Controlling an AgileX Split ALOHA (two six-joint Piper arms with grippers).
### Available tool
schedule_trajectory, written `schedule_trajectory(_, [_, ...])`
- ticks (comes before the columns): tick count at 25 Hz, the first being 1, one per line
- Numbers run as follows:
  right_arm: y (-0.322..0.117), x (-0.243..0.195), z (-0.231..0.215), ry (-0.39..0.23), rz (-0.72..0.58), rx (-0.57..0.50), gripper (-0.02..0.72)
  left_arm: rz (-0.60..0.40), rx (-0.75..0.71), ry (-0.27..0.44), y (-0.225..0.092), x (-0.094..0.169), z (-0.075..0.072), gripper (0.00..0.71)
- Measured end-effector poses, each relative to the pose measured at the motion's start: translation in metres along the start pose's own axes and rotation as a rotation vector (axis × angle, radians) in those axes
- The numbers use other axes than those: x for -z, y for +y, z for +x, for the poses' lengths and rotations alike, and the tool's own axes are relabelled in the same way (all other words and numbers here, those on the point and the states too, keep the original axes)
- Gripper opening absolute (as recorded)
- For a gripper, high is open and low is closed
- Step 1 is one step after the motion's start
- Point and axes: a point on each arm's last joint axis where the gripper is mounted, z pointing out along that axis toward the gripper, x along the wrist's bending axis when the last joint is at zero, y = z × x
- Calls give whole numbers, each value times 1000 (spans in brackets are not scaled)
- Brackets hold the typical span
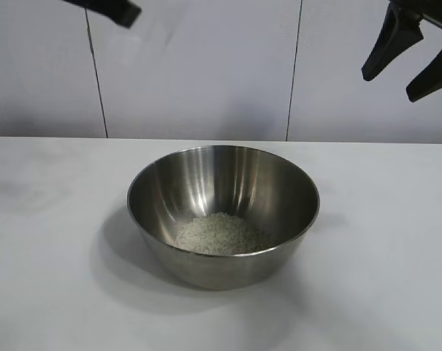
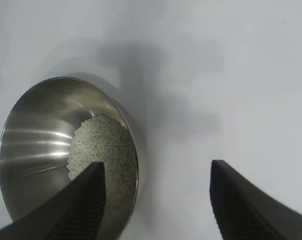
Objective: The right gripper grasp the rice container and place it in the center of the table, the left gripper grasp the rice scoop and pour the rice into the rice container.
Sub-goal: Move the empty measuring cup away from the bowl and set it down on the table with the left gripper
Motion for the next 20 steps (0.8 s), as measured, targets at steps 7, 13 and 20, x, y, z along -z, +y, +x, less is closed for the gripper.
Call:
schedule_trajectory(7, [0,0,0,0,0,0,422,17,560,-120,-16,9,77,9])
schedule_trajectory(13, [0,0,0,2,1,-1,422,101,770,-250,-50,24,121,9])
schedule_trajectory(20, [0,0,0,3,1,-2,422,78,499,-462,-77,12,118,9])
